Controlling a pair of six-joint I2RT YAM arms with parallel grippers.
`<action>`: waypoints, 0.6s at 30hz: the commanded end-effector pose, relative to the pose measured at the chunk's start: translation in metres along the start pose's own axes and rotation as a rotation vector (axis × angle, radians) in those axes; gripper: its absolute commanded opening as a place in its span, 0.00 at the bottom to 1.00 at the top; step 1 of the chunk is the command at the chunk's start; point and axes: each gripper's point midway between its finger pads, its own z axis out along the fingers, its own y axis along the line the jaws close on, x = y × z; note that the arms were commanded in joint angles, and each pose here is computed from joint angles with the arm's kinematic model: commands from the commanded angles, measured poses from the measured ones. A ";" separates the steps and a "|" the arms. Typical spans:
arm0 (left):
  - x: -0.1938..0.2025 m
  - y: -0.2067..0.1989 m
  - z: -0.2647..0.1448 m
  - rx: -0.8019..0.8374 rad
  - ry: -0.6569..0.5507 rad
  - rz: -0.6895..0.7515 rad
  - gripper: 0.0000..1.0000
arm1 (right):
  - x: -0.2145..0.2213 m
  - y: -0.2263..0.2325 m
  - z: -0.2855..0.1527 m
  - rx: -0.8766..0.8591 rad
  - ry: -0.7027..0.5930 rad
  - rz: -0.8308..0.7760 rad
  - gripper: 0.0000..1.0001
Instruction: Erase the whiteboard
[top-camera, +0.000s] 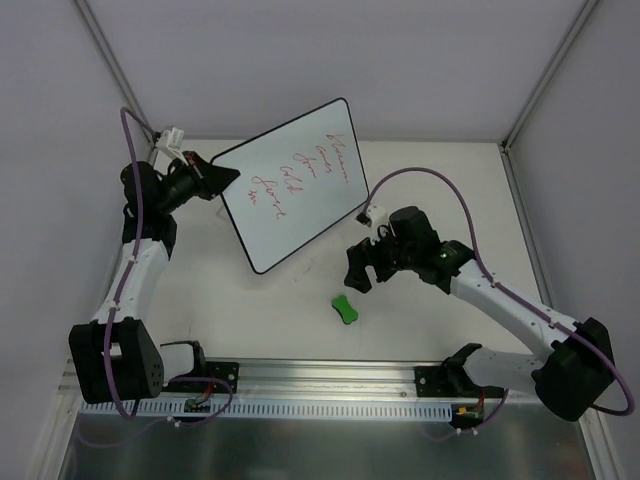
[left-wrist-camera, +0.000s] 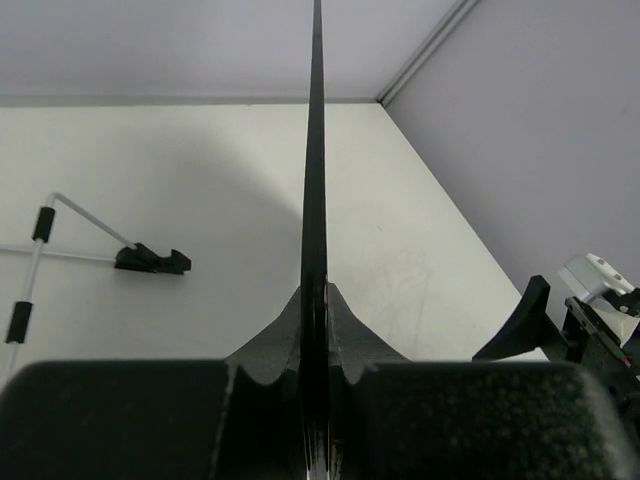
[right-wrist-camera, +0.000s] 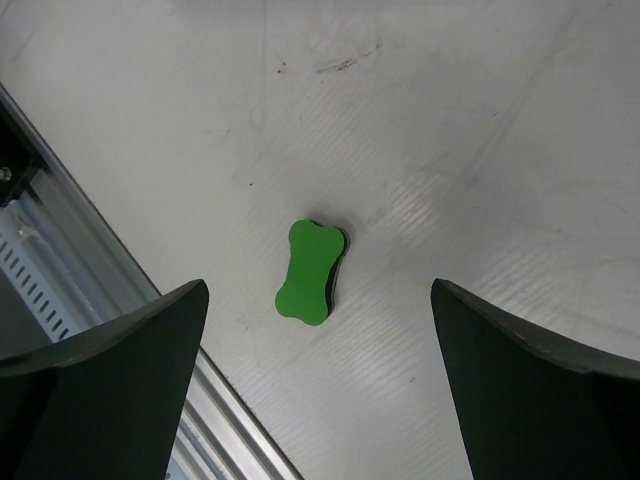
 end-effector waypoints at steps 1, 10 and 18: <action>-0.027 -0.033 -0.003 0.028 -0.139 0.153 0.00 | -0.013 -0.012 0.012 0.101 -0.057 -0.031 0.99; 0.036 -0.041 -0.003 0.035 -0.084 0.153 0.00 | 0.004 -0.006 0.042 0.119 -0.044 -0.031 0.98; 0.094 -0.028 -0.019 0.042 0.017 0.142 0.00 | 0.026 0.001 0.060 0.119 0.008 -0.041 0.97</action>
